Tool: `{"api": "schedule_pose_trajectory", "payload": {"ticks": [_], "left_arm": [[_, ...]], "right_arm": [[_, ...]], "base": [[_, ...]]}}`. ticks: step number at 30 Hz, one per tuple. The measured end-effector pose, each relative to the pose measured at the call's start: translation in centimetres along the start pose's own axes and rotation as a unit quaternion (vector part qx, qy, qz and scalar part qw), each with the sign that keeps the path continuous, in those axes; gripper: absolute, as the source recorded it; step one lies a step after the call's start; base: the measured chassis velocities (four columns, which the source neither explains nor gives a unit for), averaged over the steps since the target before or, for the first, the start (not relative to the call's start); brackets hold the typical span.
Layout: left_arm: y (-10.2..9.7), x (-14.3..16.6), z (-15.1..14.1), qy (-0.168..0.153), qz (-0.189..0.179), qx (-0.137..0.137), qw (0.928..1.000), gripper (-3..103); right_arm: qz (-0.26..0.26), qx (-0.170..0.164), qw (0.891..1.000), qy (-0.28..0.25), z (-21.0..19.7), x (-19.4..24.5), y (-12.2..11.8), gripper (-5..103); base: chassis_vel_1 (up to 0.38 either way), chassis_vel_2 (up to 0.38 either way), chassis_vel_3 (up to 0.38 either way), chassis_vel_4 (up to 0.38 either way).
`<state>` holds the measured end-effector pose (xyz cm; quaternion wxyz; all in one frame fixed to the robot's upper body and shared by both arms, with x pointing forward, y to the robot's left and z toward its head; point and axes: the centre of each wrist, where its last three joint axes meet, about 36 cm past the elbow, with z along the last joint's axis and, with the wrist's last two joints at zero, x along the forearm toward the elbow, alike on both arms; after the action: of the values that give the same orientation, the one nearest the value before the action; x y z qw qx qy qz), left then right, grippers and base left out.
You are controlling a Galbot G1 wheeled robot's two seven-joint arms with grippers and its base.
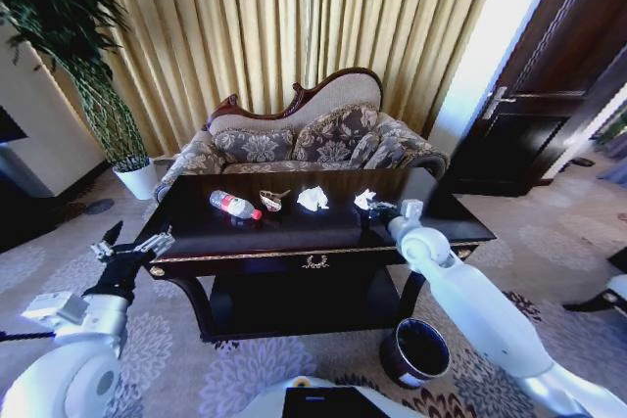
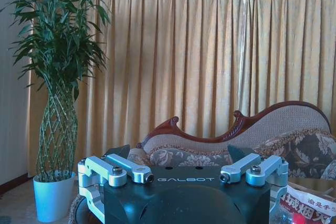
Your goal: Move to the front of the table and place the trash on the table into the trash bin.
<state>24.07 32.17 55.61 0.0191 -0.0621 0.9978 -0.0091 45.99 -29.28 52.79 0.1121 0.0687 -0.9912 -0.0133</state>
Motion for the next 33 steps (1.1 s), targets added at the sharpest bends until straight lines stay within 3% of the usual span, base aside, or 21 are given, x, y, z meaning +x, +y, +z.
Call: {"api": "schedule_pose_trajectory", "payload": {"ticks": [9,13,25,33], "left_arm": [[0.3,-0.4,0.3,-0.001,-0.004,0.005,1.0,100],[0.4,-0.3,0.4,0.004,0.007,0.006,1.0,100],[0.2,-0.7,-0.2,0.003,0.042,0.02,0.9989,100],[0.1,-0.6,-0.6,0.002,0.053,0.023,0.9983,100]], "right_arm": [[0.013,0.019,0.998,-0.055,-3.0,7.4,-1.0,0],[0.018,0.027,0.996,-0.077,-3.3,12.2,0.0,0],[0.07,-0.016,0.996,-0.057,-0.1,19.2,2.4,0],[0.107,-0.02,0.993,-0.041,1.1,20.5,2.0,0]], "base": [[0.0,0.0,0.0,0.0],[0.0,0.0,0.0,0.0],[0.0,0.0,0.0,0.0],[0.0,0.0,0.0,0.0]]}}
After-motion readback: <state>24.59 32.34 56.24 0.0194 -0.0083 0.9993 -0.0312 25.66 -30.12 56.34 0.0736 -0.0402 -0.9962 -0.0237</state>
